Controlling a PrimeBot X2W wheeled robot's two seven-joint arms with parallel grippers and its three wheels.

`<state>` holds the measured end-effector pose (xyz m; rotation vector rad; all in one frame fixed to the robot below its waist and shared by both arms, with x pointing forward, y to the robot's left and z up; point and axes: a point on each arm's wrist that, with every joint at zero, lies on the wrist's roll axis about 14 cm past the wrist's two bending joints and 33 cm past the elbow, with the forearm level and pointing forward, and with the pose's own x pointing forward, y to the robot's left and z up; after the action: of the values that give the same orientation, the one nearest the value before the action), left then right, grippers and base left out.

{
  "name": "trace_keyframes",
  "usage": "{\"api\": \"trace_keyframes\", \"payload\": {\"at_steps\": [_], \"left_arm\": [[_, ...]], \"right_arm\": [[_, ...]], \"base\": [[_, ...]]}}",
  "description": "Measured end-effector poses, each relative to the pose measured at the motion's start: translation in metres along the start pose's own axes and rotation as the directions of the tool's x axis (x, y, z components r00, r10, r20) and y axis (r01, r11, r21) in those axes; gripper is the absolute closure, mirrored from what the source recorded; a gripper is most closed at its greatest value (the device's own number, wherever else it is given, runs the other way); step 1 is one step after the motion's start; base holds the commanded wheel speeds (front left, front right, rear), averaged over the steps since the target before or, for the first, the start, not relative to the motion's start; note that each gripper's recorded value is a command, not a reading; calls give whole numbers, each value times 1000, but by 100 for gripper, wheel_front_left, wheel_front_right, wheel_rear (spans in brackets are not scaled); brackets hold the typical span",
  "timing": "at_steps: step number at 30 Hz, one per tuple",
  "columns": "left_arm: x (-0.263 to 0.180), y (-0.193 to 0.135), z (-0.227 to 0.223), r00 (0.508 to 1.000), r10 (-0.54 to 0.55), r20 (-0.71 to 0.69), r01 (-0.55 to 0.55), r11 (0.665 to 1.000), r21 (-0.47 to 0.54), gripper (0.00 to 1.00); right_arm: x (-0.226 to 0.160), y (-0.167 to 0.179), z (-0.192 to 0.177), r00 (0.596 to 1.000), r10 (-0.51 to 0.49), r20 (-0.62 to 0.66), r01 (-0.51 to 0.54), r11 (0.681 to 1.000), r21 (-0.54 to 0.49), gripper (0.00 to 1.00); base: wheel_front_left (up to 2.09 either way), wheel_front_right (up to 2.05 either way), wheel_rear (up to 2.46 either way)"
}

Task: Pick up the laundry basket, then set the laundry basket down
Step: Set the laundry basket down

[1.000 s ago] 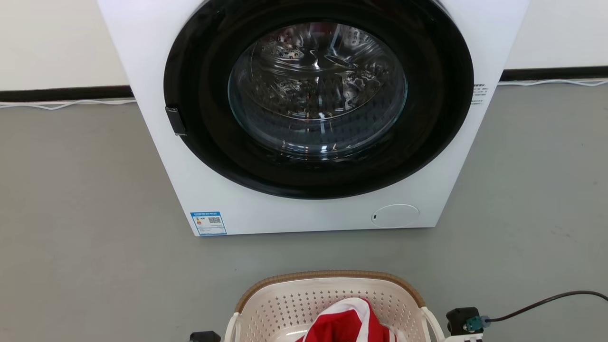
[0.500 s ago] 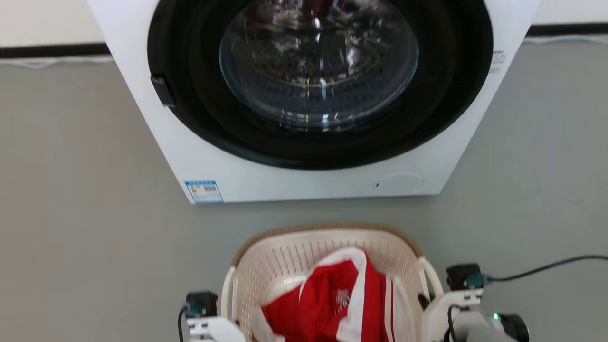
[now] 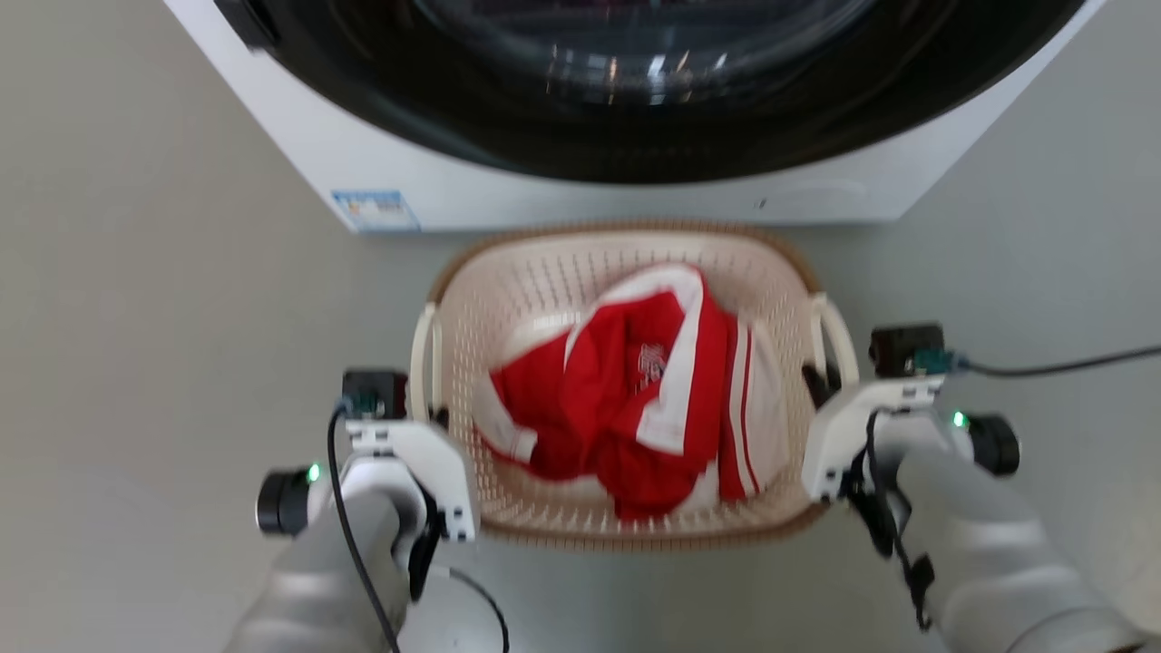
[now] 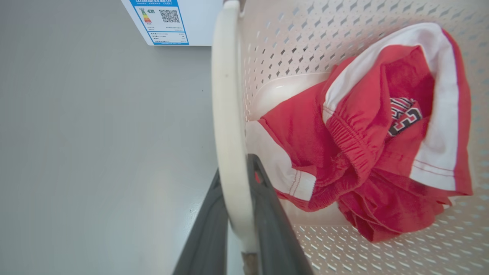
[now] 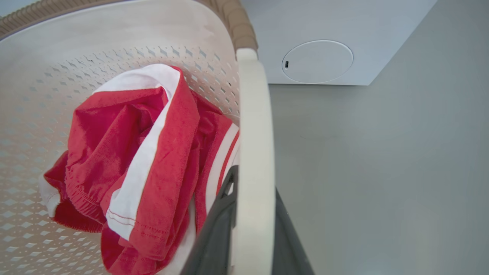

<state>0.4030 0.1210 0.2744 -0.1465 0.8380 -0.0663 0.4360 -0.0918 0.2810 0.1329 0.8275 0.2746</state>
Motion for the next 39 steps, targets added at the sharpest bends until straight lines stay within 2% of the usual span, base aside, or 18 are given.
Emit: {"api": "trace_keyframes", "payload": {"at_steps": [7,19,28,39], "left_arm": [[43,11,8,1000,16,-18,-16,1000,12,100],[88,31,-17,995,50,-87,-49,999,10,100],[114,39,-19,993,66,-95,-64,998,22,100],[123,38,-22,994,59,-93,-55,997,47,100]], "right_arm": [[50,-11,4,1000,-1,-19,1,1000,0,100],[110,-21,-27,997,0,-81,1,1000,1,100],[140,-27,-41,996,-1,-90,1,1000,1,100],[150,-31,-47,996,-8,-92,8,1000,1,100]], "base": [[0,0,0],[0,0,0],[0,0,0],[0,0,0]]}}
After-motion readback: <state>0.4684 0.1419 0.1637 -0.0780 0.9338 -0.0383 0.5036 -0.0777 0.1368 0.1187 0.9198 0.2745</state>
